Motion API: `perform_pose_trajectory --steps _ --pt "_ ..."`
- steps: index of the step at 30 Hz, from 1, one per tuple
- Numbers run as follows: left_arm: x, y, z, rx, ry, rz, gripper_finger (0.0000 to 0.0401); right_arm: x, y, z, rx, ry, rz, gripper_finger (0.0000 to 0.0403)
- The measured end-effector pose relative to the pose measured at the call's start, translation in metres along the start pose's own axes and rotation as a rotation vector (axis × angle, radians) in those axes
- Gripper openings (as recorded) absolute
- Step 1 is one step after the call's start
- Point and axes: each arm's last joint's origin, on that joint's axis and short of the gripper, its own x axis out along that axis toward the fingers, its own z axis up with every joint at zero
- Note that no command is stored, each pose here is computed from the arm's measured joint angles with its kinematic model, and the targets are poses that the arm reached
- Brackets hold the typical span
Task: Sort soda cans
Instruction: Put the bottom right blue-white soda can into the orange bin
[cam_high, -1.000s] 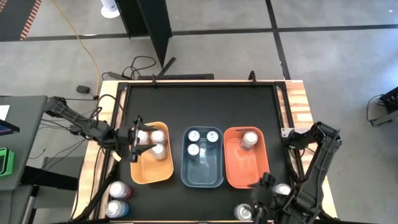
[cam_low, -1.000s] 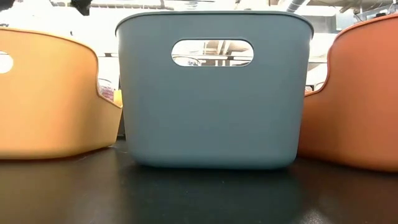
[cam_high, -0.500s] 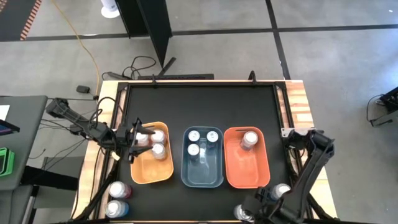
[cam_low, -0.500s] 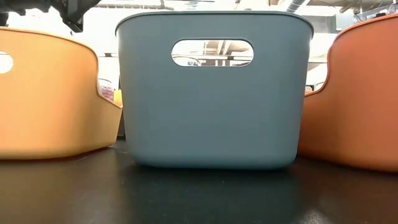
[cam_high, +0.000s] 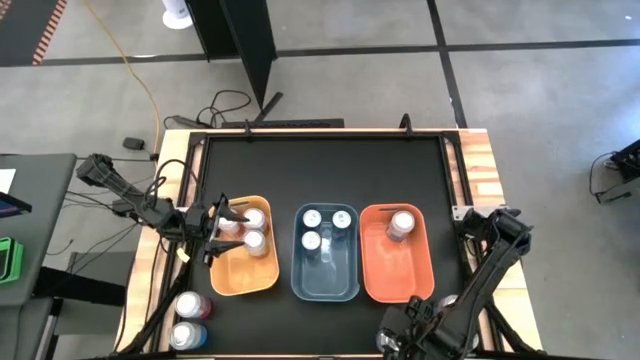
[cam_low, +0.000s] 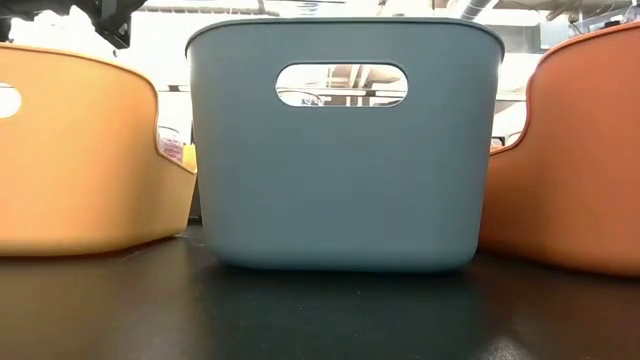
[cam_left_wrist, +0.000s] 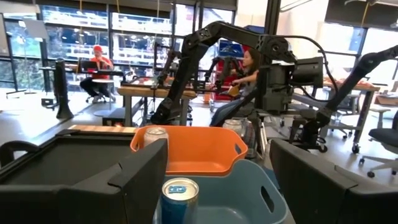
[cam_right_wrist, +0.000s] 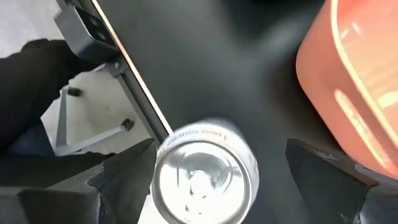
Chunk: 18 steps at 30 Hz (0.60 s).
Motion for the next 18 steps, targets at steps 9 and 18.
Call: perform_pose_trajectory --steps 9,18 --pt "0.0 0.0 -0.001 0.008 0.008 -0.002 0.0276 0.0 0.001 -0.003 0.025 0.015 0.01 0.0372" --pt "0.0 0.0 -0.001 0.008 0.009 -0.001 0.0276 0.015 0.007 -0.008 0.003 0.042 0.002 0.0372"
